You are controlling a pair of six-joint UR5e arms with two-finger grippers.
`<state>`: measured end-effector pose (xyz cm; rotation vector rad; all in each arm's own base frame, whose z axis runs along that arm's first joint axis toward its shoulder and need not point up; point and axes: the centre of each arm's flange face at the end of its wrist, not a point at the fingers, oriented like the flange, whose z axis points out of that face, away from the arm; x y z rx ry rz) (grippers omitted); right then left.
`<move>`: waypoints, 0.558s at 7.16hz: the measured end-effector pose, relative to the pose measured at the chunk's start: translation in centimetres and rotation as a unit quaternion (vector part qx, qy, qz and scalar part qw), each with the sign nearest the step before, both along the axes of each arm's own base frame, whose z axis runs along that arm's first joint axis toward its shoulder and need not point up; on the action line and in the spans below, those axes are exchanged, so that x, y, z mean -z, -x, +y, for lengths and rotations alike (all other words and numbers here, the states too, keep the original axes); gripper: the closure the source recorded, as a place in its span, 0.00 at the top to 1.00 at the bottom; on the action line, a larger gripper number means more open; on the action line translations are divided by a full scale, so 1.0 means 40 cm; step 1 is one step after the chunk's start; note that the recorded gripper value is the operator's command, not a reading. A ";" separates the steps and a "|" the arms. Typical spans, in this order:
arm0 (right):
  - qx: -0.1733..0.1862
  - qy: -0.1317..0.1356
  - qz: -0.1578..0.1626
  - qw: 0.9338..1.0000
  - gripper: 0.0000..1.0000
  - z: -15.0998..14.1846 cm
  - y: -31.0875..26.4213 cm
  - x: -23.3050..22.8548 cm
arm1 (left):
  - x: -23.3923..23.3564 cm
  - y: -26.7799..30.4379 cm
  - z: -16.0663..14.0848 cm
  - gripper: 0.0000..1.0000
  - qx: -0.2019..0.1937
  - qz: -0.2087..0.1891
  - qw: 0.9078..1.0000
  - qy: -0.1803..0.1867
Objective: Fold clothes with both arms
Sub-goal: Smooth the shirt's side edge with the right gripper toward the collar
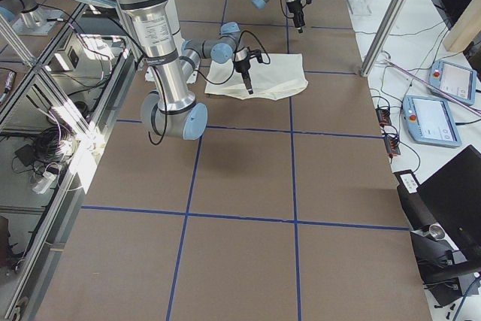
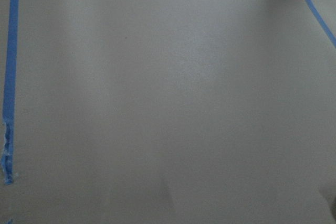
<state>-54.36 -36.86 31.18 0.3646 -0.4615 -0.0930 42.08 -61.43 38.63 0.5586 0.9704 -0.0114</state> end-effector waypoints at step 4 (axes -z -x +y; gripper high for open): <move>0.010 0.007 0.046 0.999 1.00 -0.066 -0.122 -0.124 | 0.002 0.000 0.000 1.00 0.000 0.000 1.000 0.000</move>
